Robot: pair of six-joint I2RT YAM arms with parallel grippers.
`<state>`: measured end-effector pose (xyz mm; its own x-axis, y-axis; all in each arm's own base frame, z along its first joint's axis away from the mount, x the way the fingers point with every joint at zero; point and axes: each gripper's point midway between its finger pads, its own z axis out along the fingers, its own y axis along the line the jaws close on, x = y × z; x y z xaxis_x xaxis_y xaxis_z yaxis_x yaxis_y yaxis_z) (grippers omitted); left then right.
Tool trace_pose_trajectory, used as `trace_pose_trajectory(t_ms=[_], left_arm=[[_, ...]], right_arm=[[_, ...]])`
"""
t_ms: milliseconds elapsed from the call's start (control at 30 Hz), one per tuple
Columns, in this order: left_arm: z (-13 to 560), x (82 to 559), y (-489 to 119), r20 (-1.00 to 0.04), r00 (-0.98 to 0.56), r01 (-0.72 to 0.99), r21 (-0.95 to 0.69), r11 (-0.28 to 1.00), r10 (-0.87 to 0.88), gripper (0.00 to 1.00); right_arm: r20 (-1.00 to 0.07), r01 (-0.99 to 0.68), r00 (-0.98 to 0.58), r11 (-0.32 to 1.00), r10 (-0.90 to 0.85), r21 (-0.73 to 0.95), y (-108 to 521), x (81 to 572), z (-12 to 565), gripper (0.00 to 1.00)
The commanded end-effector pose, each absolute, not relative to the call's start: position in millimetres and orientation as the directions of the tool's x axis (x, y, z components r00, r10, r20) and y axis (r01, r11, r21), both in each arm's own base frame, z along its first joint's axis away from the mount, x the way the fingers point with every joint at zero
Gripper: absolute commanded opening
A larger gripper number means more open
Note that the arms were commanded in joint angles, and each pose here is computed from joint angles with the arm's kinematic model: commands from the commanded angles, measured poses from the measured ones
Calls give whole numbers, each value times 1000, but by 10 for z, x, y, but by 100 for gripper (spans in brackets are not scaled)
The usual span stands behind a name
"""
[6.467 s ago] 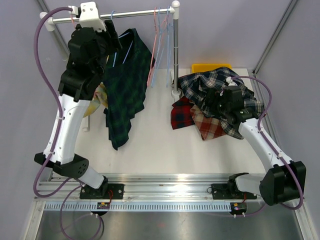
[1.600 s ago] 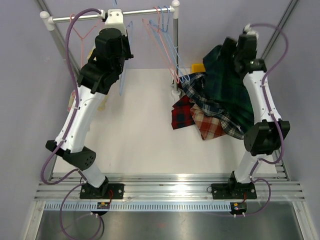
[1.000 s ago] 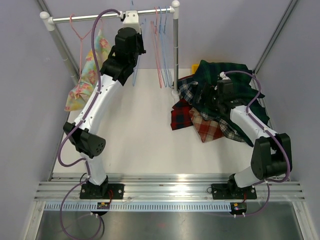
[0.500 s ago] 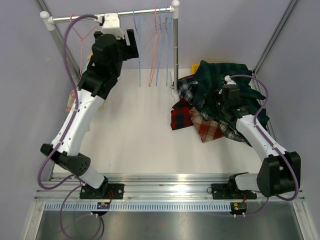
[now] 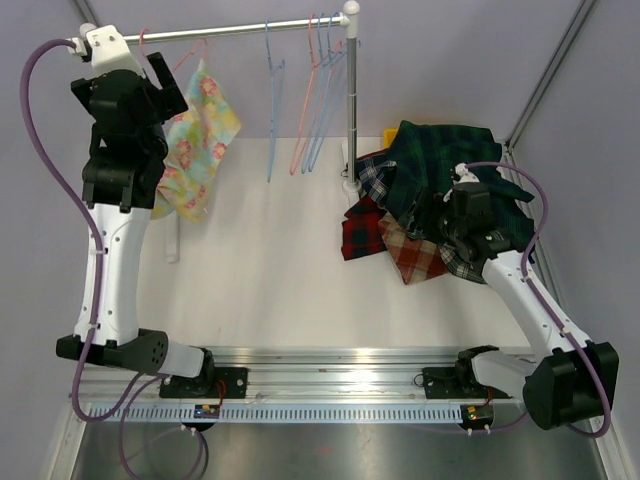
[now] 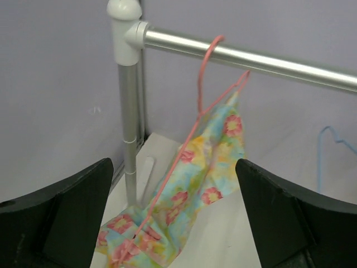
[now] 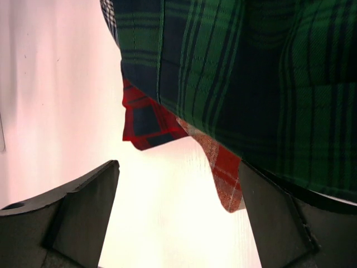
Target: Remove the skirt from the hanger
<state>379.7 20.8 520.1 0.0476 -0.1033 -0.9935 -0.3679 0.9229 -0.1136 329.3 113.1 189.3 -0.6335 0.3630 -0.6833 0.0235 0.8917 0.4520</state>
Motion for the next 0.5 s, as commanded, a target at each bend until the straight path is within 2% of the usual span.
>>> trace_pose_trajectory(t_ms=[0,200,333,467], left_arm=[[4868,3930,363,-989,-46,-391,-112,913,-141,94],[4521,4125,506,-976,-137,-389,-106,915,-171,88],[4351,4221,539,-969,-168,-390,-104,915,-182,87],[4124,4362,491,-956,-217,-366,-107,924,-197,81]], right_arm=[[-679,-9,-638,878,363,478,1199,3168,1962,95],[-682,-10,-642,885,351,466,1169,3108,1916,95],[-680,-9,-644,885,351,465,1164,3089,1899,95],[-682,-12,-645,889,344,459,1156,3078,1895,95]])
